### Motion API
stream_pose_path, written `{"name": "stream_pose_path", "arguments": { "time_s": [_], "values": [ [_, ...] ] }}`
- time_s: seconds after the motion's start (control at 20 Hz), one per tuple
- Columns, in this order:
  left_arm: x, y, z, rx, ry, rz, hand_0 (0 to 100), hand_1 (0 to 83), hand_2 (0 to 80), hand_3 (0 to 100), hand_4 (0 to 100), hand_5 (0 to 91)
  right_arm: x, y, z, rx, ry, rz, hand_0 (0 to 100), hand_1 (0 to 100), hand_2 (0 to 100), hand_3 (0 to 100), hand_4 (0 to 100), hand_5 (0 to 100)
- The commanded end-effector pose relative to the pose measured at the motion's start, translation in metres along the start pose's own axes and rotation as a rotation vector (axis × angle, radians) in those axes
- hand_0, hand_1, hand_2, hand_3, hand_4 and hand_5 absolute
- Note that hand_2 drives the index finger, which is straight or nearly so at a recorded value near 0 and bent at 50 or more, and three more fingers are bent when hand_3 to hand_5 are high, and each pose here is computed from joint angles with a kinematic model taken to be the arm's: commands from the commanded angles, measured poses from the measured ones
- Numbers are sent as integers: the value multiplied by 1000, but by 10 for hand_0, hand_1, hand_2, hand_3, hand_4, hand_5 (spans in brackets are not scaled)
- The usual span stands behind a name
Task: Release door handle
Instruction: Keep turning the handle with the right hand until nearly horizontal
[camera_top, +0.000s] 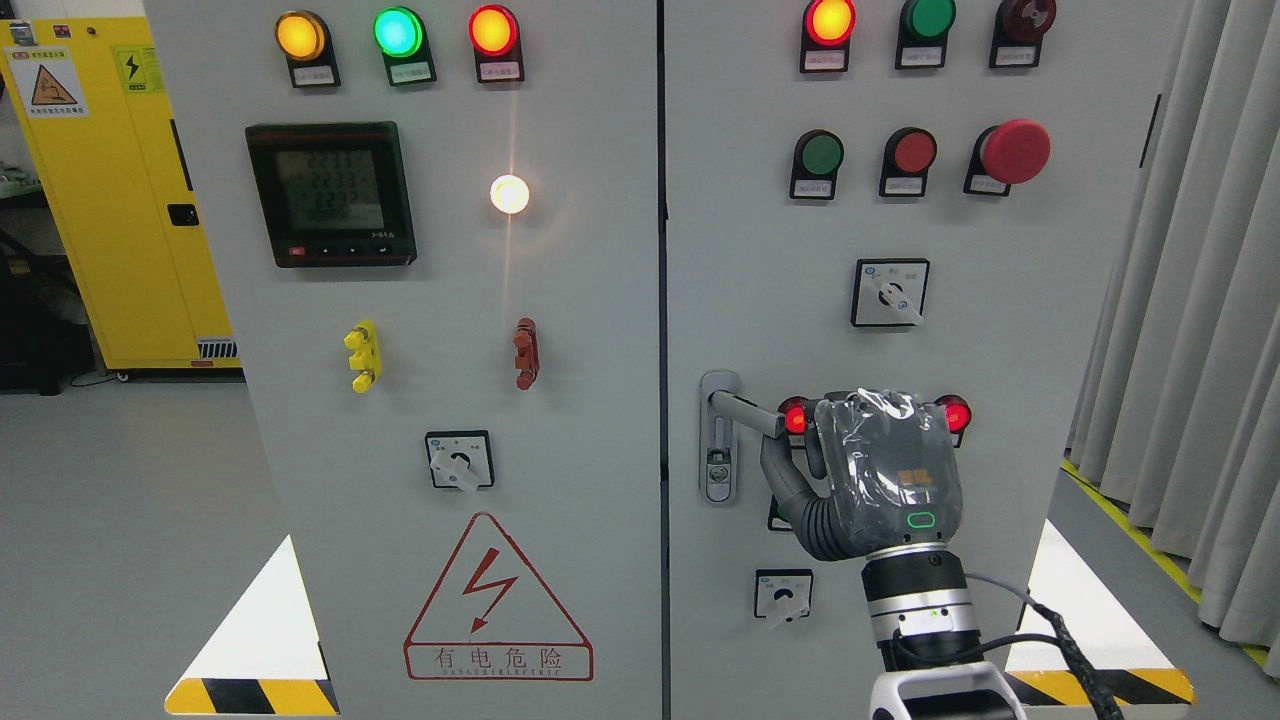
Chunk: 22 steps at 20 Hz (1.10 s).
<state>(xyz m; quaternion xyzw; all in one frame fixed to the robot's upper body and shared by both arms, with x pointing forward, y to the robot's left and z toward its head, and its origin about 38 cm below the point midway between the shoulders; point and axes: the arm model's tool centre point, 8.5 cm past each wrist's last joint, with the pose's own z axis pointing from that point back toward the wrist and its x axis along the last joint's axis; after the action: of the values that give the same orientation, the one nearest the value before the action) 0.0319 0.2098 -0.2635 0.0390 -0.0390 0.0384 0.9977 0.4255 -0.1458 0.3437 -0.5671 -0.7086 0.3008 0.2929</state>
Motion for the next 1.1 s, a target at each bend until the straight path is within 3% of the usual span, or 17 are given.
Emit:
{"name": "stream_pose_path", "arguments": {
  "time_s": [0.0,1.05],
  "values": [
    [4,-1,0,-2,-12,1,120,556,0,0,0,0,0,0,-1,-1,6,-7,668,499,959,1000,1000,1000],
    [4,-1,0,-2,-12,1,120,556,0,0,0,0,1,2,2,2,3,-11,677,488,960,1000,1000,1000]
  ]
}}
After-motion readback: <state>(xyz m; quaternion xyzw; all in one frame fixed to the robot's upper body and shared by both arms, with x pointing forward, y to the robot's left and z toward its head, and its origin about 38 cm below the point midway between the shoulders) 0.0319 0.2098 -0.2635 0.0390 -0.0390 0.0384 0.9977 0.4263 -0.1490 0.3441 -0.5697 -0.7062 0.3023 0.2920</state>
